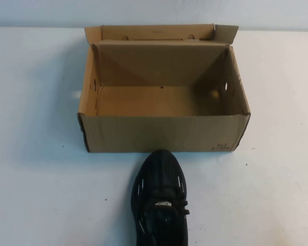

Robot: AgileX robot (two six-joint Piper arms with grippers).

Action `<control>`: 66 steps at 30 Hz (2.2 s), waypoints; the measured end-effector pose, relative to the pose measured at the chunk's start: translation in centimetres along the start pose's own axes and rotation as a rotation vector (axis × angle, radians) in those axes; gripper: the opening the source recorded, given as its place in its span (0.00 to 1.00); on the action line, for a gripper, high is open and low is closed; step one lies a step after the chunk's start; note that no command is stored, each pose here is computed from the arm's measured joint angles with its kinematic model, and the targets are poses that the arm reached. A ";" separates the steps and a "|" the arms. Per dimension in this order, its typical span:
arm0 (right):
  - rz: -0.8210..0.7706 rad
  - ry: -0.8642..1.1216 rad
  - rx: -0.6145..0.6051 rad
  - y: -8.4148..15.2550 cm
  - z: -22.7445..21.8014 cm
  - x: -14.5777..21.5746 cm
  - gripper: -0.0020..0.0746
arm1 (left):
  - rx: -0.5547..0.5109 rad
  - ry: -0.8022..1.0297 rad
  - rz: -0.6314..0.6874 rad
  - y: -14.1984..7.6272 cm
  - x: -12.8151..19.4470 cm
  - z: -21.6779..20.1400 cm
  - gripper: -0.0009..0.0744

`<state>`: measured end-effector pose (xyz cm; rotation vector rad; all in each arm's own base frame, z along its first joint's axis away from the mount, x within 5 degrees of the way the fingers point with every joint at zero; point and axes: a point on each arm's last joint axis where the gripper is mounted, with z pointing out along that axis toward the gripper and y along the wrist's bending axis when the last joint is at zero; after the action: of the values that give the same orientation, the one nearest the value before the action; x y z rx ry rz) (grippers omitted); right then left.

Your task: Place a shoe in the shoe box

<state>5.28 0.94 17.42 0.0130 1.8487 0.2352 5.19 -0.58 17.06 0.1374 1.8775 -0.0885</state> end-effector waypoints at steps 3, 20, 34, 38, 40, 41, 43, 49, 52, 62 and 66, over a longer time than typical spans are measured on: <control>0.000 0.000 0.000 0.0 0.0 0.0 0.01 | 0.001 -0.010 0.000 0.0 -0.1 0.0 0.01; 0.000 -0.002 0.000 0.0 0.0 0.0 0.01 | 0.013 -0.133 0.000 -0.1 -1.2 -0.1 0.01; 0.000 -0.381 -0.039 0.4 -0.7 -3.4 0.01 | 0.048 -0.477 0.000 -0.4 -4.2 -1.0 0.01; 0.000 -0.538 -0.056 0.5 -1.3 -4.7 0.01 | 0.052 -0.513 0.000 -0.4 -4.5 -1.2 0.01; 0.000 -0.578 -0.060 0.5 -1.5 -5.0 0.01 | 0.052 -0.513 0.000 -0.4 -4.5 -1.2 0.01; 0.000 -0.587 -0.061 0.5 -1.5 -5.0 0.01 | 0.052 -0.513 0.000 -0.4 -4.5 -1.2 0.01; 0.000 -0.591 -0.061 0.5 -1.6 -5.1 0.01 | 0.052 -0.513 0.000 -0.4 -4.5 -1.2 0.01; 0.000 -0.675 -0.070 0.6 -2.0 -5.7 0.01 | 0.090 -0.683 -0.057 -0.6 -5.8 -2.1 0.01; 0.005 -0.811 -0.084 0.7 -2.9 -6.6 0.01 | 0.145 -0.863 -0.123 -0.7 -7.0 -3.3 0.01; 0.355 -1.129 -0.159 0.1 -7.1 -11.4 0.01 | 0.214 -1.149 -0.162 -0.7 -10.4 -6.7 0.01; 0.371 -1.100 -0.226 1.2 -9.9 -15.0 0.01 | 0.217 -1.197 -0.170 -0.6 -13.2 -9.0 0.01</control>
<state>0.05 -1.32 34.46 0.2762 0.7064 0.5613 0.57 -0.65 32.34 0.0457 0.6755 -0.3965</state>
